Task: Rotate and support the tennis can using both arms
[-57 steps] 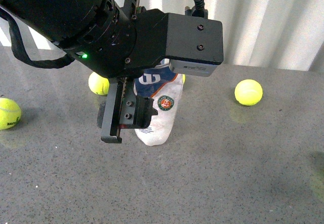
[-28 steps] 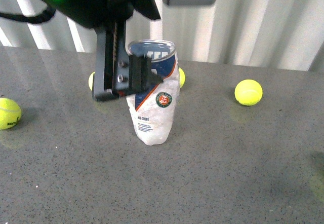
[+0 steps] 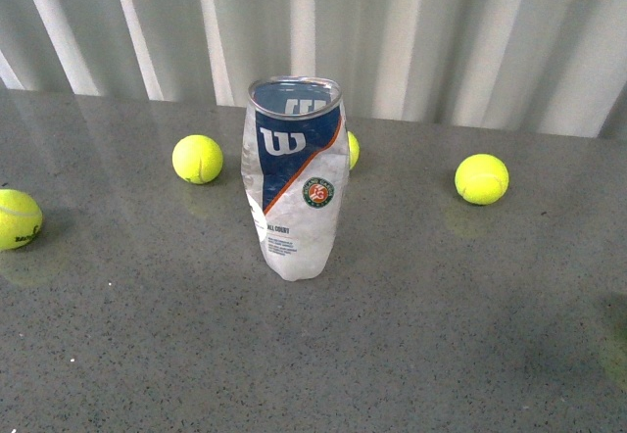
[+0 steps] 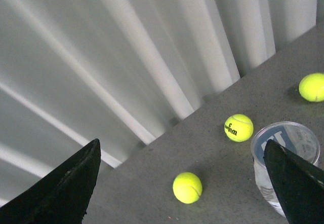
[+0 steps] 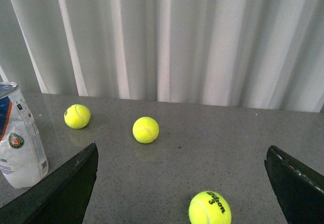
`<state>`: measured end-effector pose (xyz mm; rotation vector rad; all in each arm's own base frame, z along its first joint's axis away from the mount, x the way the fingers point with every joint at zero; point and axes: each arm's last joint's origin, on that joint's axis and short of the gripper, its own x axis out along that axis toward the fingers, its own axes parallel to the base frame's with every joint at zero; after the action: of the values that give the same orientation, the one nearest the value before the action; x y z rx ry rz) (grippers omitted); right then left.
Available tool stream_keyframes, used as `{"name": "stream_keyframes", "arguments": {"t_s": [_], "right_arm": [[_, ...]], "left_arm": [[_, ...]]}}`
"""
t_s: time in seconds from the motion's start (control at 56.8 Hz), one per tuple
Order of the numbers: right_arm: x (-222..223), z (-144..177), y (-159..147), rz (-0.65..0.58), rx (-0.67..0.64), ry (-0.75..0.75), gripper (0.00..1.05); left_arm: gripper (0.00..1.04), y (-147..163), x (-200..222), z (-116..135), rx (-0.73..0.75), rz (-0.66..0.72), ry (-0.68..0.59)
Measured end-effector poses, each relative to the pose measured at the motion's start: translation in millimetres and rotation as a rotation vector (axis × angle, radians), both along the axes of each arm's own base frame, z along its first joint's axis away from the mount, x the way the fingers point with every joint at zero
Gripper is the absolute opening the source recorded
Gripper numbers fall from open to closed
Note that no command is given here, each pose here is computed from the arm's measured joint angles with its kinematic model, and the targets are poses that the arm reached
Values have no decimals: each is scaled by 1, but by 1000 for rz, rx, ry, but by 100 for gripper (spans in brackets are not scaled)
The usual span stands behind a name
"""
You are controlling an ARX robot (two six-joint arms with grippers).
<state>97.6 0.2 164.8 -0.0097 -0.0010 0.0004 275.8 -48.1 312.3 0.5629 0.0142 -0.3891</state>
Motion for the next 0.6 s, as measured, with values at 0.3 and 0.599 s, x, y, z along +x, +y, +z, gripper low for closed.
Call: {"name": "stream_keyframes", "arguments": {"t_s": [0.3,0.599], "right_arm": [[0,0,0,0,0,0,98],[0,0,0,0,0,0,98]], "left_arm": [[81,46,-36,-49,-421,332,-19],[31,48,-84,-105,-543,393,1]]}}
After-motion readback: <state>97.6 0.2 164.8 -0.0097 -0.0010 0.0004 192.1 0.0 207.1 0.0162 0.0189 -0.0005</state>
